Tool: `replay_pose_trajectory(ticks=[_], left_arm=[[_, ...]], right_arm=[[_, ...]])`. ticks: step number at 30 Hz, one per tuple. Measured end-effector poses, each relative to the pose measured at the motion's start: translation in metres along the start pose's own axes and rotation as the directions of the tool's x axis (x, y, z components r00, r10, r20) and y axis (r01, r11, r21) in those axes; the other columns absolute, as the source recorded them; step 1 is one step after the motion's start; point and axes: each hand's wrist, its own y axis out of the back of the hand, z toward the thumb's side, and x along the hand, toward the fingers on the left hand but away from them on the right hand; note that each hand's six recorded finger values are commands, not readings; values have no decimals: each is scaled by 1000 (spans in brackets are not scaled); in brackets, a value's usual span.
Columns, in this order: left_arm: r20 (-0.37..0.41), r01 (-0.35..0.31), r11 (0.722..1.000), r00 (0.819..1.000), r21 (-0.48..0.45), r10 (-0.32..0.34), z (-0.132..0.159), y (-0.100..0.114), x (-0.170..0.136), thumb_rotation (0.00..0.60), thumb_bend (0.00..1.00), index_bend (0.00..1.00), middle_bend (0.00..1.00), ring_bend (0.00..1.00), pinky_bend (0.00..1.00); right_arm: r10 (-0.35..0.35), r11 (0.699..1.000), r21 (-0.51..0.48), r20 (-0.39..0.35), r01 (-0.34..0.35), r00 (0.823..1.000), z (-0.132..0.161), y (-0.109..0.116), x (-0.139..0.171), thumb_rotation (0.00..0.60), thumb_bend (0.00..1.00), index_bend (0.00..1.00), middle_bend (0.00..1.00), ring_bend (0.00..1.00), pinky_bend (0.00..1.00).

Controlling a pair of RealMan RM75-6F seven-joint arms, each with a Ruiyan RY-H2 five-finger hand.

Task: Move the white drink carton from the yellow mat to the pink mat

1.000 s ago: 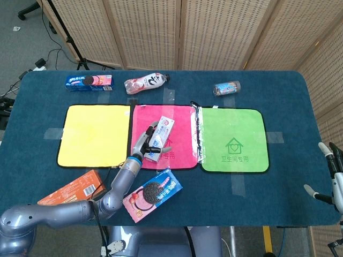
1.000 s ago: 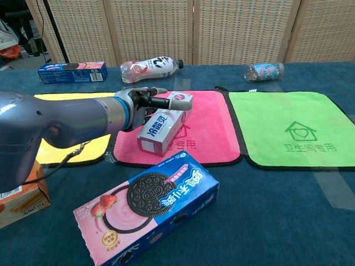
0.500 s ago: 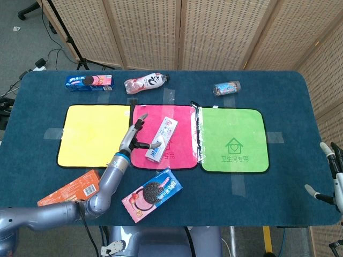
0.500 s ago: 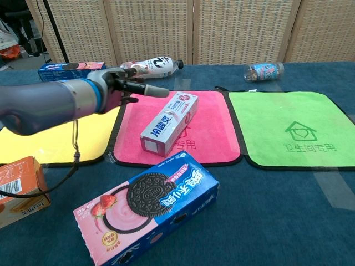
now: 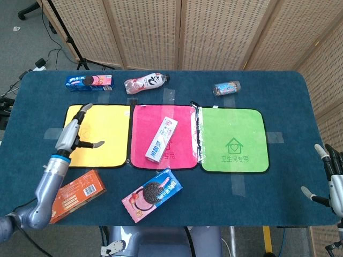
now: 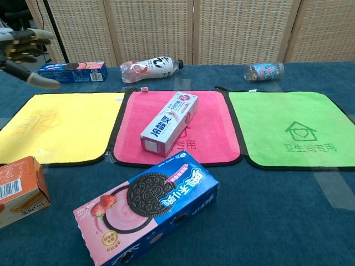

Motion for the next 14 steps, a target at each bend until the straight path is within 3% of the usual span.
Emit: replay_pose_trajectory(ticks=[4, 8, 11, 14], left_arm=[[44, -85, 987, 996, 134, 80, -24, 31, -30, 600, 0, 0, 0, 0, 0], [108, -191, 953, 979, 233, 170, -43, 52, -67, 600, 0, 0, 0, 0, 0], [108, -249, 928, 968, 278, 227, -61, 63, -100, 600, 0, 0, 0, 0, 0], [81, -263, 904, 965, 337, 251, -74, 70, -127, 600, 0, 0, 0, 0, 0]], right_arm=[[-5, 1000, 7, -8, 5, 1000, 3, 0, 2, 600, 0, 0, 0, 0, 0], [-5, 1000, 8, -11, 5, 1000, 4, 0, 4, 600, 0, 0, 0, 0, 0], [-6, 1000, 7, -13, 7, 1000, 4, 0, 4, 600, 0, 0, 0, 0, 0], [-9, 1000, 6, -13, 9, 1000, 4, 1, 5, 600, 0, 0, 0, 0, 0]])
